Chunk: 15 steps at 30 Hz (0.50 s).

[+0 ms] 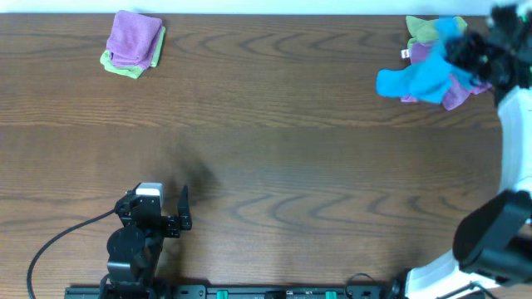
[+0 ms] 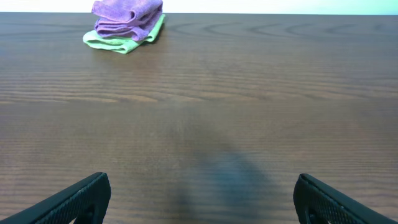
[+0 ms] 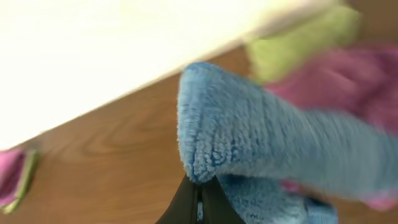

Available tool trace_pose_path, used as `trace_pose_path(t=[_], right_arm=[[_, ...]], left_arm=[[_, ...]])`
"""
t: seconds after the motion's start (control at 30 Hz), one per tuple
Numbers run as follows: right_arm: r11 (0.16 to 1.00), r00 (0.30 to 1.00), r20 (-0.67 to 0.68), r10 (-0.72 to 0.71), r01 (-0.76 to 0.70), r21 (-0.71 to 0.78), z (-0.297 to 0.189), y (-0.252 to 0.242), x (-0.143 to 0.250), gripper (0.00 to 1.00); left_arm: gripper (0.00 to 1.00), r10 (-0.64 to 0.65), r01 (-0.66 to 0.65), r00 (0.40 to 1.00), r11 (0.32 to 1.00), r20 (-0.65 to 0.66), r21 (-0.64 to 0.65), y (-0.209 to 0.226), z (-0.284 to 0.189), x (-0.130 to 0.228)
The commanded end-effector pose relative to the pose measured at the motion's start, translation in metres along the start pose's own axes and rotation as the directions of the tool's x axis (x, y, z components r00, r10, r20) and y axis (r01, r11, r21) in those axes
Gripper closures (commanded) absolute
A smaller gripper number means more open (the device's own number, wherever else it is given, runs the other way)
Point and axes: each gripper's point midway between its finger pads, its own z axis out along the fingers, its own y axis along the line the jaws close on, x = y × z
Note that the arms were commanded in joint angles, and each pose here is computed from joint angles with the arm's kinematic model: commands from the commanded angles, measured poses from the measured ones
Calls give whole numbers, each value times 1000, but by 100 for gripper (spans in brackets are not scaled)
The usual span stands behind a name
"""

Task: Fold the cloth
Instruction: 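Lift the blue cloth with the right gripper and drop it mid-table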

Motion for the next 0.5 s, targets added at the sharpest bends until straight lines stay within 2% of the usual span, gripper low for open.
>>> trace_pose_path(t=[0.0, 0.23, 0.33, 0.37, 0.43, 0.47], right_arm=[[979, 988, 28, -150, 153, -132, -18, 85, -9, 99], [878, 945, -8, -326, 300, -373, -32, 234, 38, 99], [841, 923, -24, -383, 338, -422, -49, 272, 56, 99], [848, 919, -34, -392, 347, -401, -52, 272, 59, 99], [898, 921, -78, -382, 350, -266, -50, 249, 60, 99], [924, 922, -117, -370, 351, -153, -47, 224, 61, 99]], left_arm=[[5, 8, -8, 1000, 1000, -17, 6, -1, 3, 8], [5, 8, -8, 1000, 1000, -17, 6, -1, 3, 8], [5, 8, -8, 1000, 1000, -17, 6, -1, 3, 8], [5, 8, -8, 1000, 1000, -17, 6, -1, 3, 8], [5, 8, -8, 1000, 1000, -17, 6, -1, 3, 8], [5, 8, -8, 1000, 1000, -17, 6, -1, 3, 8]])
